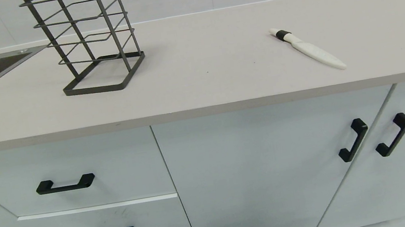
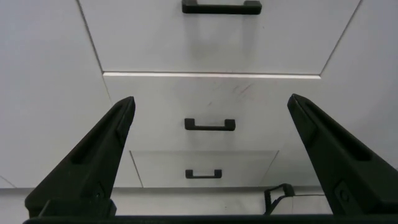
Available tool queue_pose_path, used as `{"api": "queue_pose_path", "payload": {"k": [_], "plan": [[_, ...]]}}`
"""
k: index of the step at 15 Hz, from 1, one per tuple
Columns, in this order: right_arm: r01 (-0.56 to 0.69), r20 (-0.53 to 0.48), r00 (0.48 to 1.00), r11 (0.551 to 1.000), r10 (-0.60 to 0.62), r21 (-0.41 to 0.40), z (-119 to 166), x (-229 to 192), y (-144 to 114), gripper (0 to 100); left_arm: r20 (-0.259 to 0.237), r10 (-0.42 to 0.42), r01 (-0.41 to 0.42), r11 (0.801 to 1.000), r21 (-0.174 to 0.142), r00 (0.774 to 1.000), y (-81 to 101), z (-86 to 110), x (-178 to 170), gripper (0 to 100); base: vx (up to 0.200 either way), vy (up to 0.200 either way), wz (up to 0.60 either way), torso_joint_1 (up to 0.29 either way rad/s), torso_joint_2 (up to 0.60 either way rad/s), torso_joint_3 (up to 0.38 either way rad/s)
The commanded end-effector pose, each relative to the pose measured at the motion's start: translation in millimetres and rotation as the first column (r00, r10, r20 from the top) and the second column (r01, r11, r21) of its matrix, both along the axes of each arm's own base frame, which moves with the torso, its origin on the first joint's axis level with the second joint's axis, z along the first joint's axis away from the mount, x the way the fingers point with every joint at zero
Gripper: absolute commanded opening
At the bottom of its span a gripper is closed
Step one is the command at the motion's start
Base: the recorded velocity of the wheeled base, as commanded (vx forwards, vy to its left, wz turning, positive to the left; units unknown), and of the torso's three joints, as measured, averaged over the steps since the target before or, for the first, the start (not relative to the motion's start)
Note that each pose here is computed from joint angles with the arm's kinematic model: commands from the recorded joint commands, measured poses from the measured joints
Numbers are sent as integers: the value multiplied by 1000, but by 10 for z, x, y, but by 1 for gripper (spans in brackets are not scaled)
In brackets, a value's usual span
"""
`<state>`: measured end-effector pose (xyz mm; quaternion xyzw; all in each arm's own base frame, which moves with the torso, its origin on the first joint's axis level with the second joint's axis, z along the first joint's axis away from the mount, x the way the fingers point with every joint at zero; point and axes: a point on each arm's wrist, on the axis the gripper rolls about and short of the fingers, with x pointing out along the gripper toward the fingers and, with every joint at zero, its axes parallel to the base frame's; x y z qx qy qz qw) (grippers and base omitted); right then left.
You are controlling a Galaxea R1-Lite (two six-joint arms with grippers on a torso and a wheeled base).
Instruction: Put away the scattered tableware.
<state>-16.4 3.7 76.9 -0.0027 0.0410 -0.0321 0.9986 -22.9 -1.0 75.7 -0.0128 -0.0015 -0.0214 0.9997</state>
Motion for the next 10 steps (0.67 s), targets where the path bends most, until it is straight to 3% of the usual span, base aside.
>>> {"api": "queue_pose_path", "payload": {"k": [1,10], "plan": [[0,-1,1000,1000,0,0,0,0,0,100,-1,0,0,1000,0,1000,0,1,1,100,0,0,0,251,-163,-188],[0,-1,1000,1000,0,0,0,0,0,100,-1,0,0,1000,-2,1000,0,1,1,100,0,0,0,213,-525,-214]]}}
